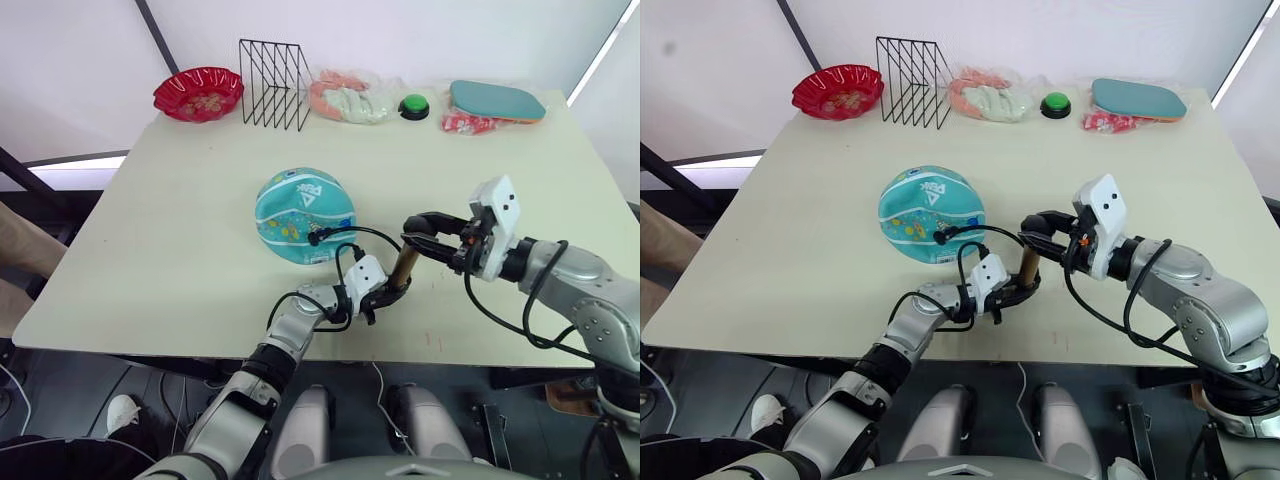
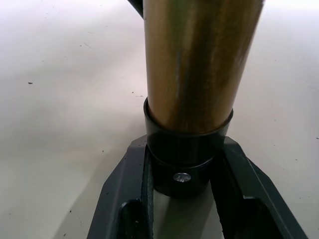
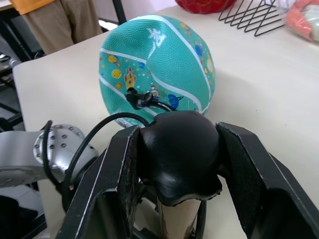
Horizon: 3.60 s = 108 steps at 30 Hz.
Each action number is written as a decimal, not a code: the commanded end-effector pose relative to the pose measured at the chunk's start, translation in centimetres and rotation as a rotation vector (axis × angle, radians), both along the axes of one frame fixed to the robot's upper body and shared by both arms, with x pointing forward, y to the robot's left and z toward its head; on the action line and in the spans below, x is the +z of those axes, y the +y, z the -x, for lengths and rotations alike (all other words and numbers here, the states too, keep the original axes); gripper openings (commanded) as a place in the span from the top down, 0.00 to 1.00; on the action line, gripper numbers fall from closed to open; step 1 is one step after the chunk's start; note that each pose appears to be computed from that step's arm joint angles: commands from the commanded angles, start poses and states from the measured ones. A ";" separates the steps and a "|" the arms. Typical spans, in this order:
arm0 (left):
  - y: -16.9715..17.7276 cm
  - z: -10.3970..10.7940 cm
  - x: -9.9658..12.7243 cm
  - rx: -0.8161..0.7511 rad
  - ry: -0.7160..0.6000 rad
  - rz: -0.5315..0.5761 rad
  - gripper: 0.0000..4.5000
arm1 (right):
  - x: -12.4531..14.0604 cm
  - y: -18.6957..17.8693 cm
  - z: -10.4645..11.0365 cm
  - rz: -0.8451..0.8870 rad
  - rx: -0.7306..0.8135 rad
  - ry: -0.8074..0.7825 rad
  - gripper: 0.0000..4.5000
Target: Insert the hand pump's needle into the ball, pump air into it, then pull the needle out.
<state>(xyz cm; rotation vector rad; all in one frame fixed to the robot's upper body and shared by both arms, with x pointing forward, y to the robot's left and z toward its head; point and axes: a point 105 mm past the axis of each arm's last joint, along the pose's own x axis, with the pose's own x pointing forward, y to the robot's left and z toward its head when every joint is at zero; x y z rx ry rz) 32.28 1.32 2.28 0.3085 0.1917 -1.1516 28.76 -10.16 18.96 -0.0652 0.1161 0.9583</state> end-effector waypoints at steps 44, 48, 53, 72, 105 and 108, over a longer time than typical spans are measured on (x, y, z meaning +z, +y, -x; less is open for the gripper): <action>2.0 1.5 -3.8 0.044 0.120 -0.086 0.77 | -4.8 -1.0 -1.2 0.031 0.057 0.107 0.59; 2.5 1.7 -4.1 0.044 0.120 -0.100 0.77 | -0.1 -1.6 -0.8 -0.008 0.077 0.008 0.59; 3.2 1.6 -4.1 0.073 0.124 -0.098 0.77 | 7.1 -2.8 0.0 -0.078 0.104 -0.116 0.59; 2.4 2.0 -4.2 0.083 0.131 -0.076 0.77 | 0.7 -1.5 -0.7 0.043 0.152 0.129 0.59; 2.6 1.9 -4.5 0.085 0.143 -0.076 0.77 | 14.5 -3.9 0.7 -0.037 0.081 -0.132 0.59; 2.6 1.8 -4.4 0.086 0.141 -0.074 0.77 | 12.6 -3.3 0.5 -0.009 0.087 -0.071 0.59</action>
